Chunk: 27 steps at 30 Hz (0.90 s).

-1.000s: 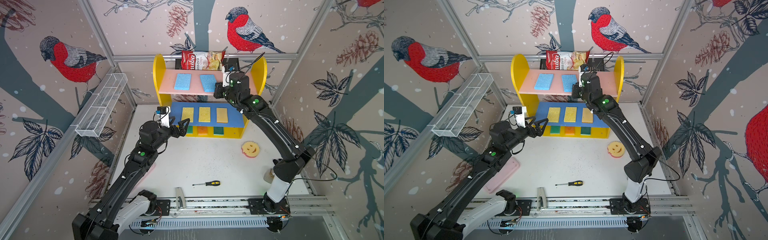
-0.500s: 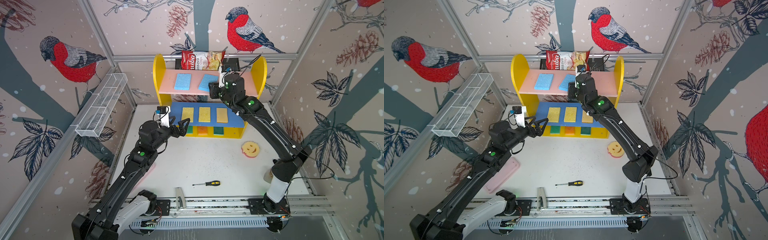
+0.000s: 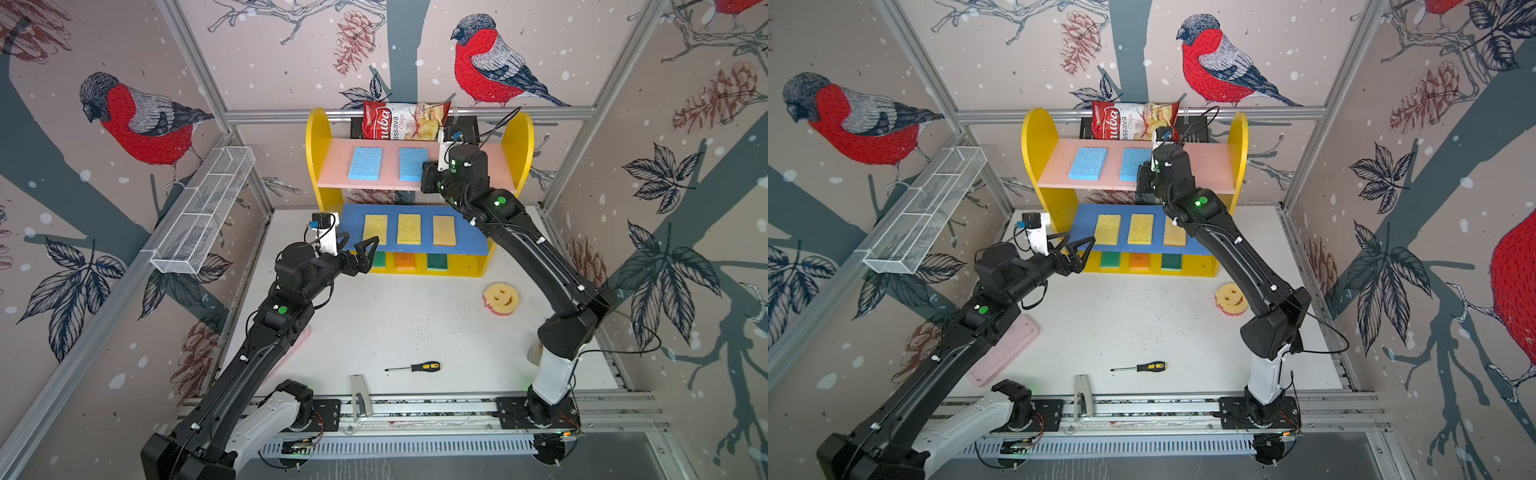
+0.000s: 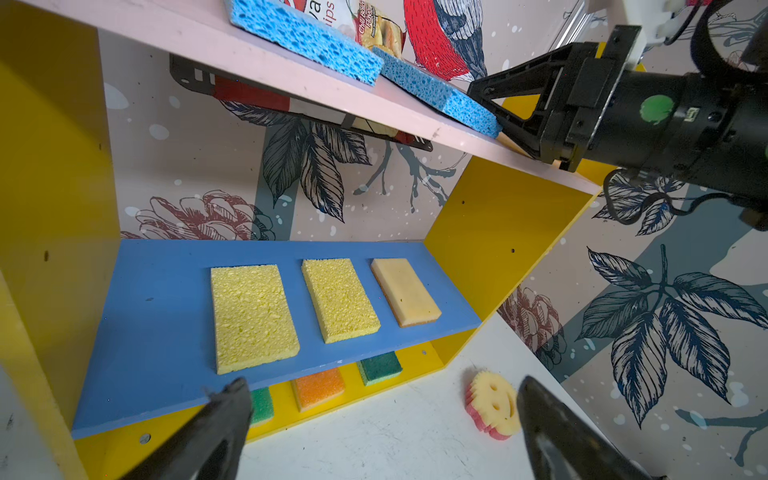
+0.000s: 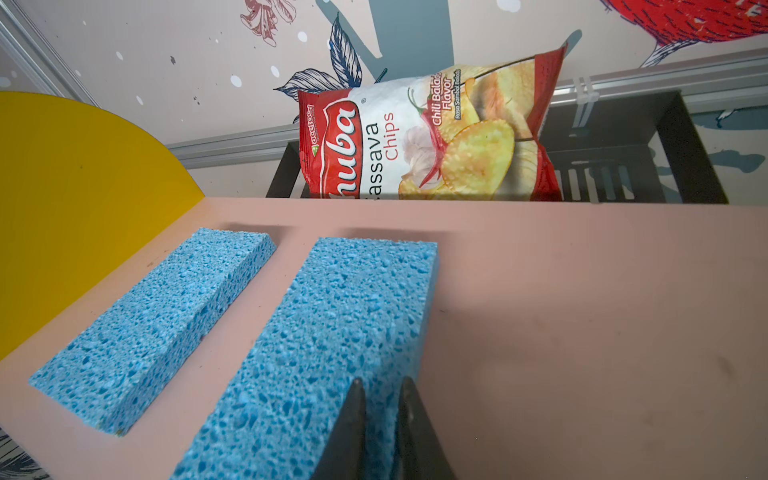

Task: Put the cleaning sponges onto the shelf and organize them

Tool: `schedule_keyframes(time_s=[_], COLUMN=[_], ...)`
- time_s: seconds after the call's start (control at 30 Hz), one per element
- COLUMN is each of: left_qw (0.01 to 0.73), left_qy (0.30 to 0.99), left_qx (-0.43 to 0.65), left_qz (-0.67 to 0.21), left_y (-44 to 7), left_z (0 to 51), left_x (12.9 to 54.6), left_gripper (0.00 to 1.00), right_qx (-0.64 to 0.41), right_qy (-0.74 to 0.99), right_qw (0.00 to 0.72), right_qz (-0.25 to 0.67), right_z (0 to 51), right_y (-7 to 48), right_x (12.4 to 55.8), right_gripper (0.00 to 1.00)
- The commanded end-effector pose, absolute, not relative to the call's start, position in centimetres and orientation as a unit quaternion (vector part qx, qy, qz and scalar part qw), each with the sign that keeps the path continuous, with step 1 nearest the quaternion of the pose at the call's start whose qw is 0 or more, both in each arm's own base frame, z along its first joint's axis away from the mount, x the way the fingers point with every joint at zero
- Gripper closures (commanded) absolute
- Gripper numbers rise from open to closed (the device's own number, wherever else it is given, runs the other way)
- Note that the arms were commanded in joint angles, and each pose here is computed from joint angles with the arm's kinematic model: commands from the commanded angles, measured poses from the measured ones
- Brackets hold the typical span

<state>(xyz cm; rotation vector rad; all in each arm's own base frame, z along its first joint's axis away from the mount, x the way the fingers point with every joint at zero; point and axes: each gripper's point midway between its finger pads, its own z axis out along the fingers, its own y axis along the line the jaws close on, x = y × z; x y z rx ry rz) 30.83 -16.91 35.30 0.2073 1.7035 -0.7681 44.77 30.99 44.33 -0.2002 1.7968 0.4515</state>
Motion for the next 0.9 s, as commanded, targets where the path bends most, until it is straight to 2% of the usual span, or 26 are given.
schedule_keyframes(time_s=[0.0, 0.17, 0.4, 0.77, 0.87], left_qw=[0.597, 0.595, 0.589, 0.591, 0.589], left_qy=[0.729, 0.730, 0.734, 0.731, 0.733], left_qx=[0.088, 0.087, 0.086, 0.085, 0.082], left_qz=[-0.325, -0.327, -0.327, -0.329, -0.329], left_y=[-16.7, -16.8, -17.0, -16.9, -16.9], left_z=[35.6, 35.5, 35.1, 35.4, 35.2], left_x=[30.9, 31.1, 31.4, 31.4, 31.4], left_gripper=[0.02, 0.02, 0.02, 0.02, 0.02], right_qx=[-0.093, -0.095, -0.099, -0.083, -0.082], right_qy=[0.775, 0.773, 0.773, 0.766, 0.764], right_qw=[0.594, 0.598, 0.591, 0.605, 0.607], right_qz=[0.195, 0.191, 0.207, 0.201, 0.202], right_z=[44.4, 44.8, 44.7, 45.6, 46.0], right_y=[30.8, 30.3, 30.5, 28.7, 28.5], right_x=[44.8, 44.8, 44.2, 44.0, 43.8], right_gripper=[0.84, 0.83, 0.68, 0.64, 0.59])
